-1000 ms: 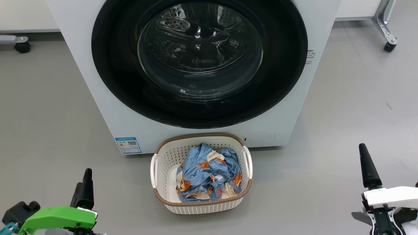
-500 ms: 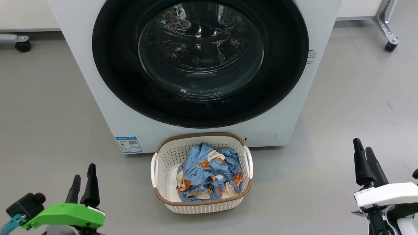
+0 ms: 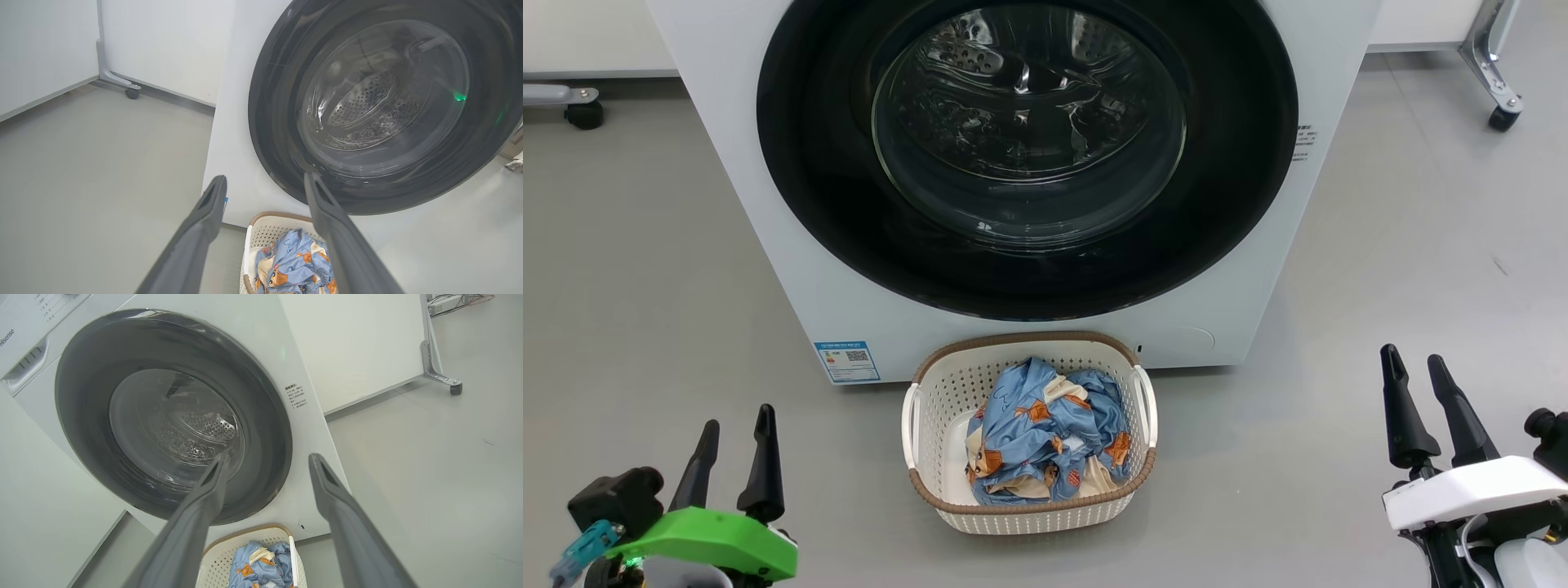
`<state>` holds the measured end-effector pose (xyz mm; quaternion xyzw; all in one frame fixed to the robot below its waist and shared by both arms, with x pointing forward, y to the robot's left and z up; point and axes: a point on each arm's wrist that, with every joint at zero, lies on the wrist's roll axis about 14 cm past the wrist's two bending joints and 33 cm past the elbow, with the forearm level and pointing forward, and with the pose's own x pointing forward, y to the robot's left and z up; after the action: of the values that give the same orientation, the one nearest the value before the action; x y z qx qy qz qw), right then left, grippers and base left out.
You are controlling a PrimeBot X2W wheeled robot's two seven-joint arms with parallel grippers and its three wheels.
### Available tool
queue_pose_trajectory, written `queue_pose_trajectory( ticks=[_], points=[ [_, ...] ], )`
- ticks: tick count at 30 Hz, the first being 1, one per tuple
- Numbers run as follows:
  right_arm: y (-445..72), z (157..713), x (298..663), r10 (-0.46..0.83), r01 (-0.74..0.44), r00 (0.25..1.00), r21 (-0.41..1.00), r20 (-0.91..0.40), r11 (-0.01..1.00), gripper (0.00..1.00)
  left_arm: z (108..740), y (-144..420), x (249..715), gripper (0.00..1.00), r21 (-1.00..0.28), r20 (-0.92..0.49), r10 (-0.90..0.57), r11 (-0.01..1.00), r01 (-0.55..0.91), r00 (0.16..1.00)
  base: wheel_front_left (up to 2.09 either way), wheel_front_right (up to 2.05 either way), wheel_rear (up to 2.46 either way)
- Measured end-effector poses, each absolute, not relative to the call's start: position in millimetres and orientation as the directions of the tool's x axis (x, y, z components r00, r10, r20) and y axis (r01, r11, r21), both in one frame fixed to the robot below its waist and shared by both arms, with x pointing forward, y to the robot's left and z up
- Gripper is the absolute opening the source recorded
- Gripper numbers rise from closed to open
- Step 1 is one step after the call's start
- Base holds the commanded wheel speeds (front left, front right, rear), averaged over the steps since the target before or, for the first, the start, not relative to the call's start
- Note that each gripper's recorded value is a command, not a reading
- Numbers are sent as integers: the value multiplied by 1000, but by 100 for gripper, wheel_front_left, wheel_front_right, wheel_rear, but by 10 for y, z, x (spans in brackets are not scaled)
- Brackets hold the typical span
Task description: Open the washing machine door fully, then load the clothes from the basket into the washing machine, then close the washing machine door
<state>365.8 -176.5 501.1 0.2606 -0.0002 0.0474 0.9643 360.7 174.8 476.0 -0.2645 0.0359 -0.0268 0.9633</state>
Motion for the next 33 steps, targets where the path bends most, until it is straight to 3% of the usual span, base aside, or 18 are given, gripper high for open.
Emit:
queue_pose_trajectory(
  ticks=[26,33],
  points=[
    [-1644,4816,3532,158,-154,987,218,-1,964,100,4790,1613,3543,100,-146,-7,-150,978,148,989,0,0,0],
    [-1628,4724,3508,163,-153,986,217,-29,964,100,4764,1617,3518,100,-135,-15,-150,980,147,988,0,0,0]
  ],
)
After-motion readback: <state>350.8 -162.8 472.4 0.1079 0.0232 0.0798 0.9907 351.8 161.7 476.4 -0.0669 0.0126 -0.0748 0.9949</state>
